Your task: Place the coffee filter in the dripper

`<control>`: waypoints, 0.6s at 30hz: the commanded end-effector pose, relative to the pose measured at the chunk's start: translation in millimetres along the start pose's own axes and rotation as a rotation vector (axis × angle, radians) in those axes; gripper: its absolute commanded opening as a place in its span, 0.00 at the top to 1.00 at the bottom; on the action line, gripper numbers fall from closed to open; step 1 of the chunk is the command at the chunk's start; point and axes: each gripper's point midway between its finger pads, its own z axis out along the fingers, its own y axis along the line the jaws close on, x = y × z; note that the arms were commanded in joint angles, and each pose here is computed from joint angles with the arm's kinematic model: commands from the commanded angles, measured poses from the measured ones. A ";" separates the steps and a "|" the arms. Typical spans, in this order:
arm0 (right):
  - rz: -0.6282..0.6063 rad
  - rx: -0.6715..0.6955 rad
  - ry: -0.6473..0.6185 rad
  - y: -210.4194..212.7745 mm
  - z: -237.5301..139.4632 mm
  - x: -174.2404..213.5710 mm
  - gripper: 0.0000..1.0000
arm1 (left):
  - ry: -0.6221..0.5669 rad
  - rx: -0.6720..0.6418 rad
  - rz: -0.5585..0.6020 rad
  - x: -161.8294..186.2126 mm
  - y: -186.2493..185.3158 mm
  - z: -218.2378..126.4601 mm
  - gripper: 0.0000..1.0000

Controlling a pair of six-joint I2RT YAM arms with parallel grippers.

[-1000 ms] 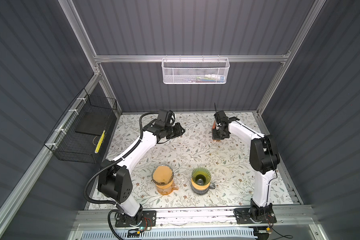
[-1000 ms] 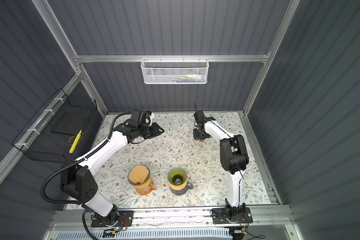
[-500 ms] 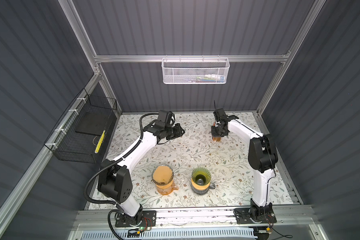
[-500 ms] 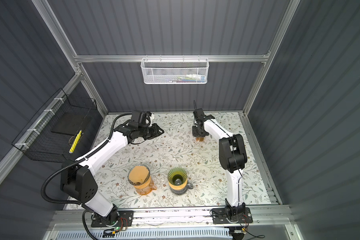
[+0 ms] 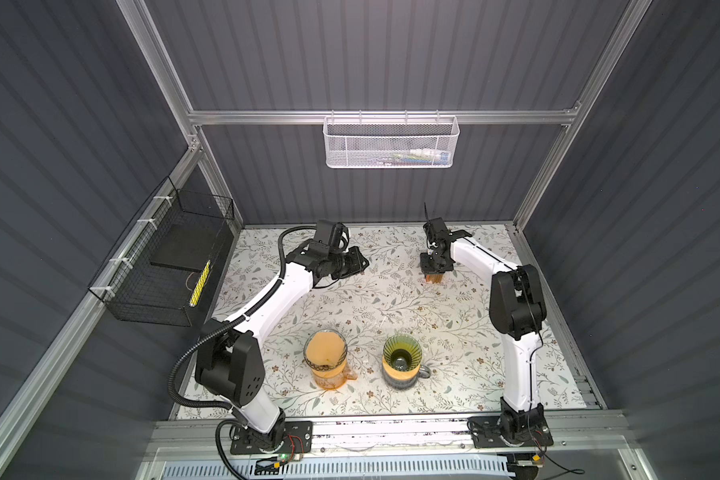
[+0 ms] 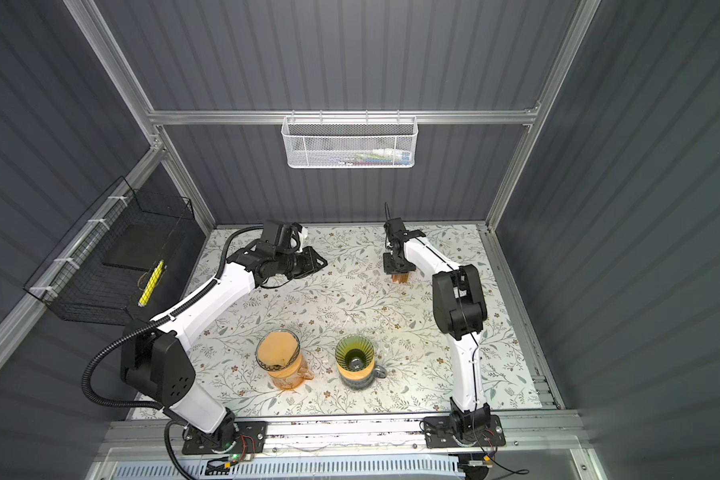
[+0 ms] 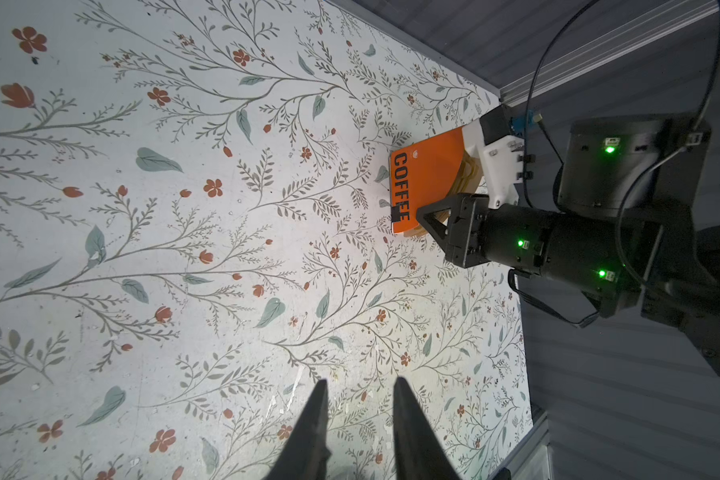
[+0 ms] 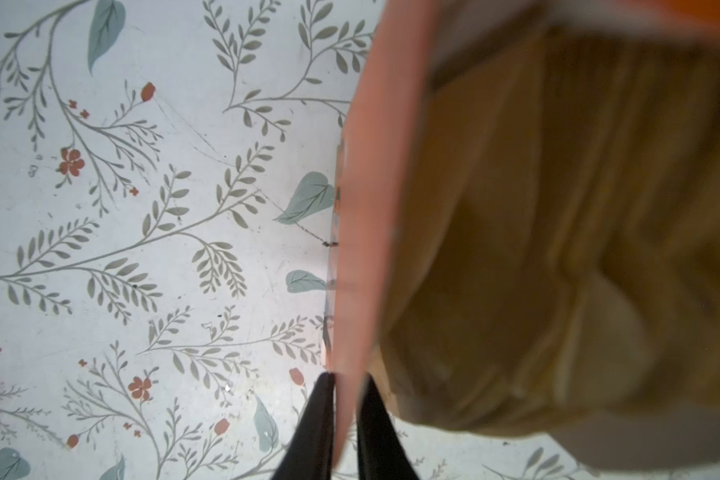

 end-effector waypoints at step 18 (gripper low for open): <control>0.008 0.004 0.011 -3.2 -14.2 16.6 1.00 | -0.002 0.028 -0.007 -2.7 -5.0 -5.3 0.72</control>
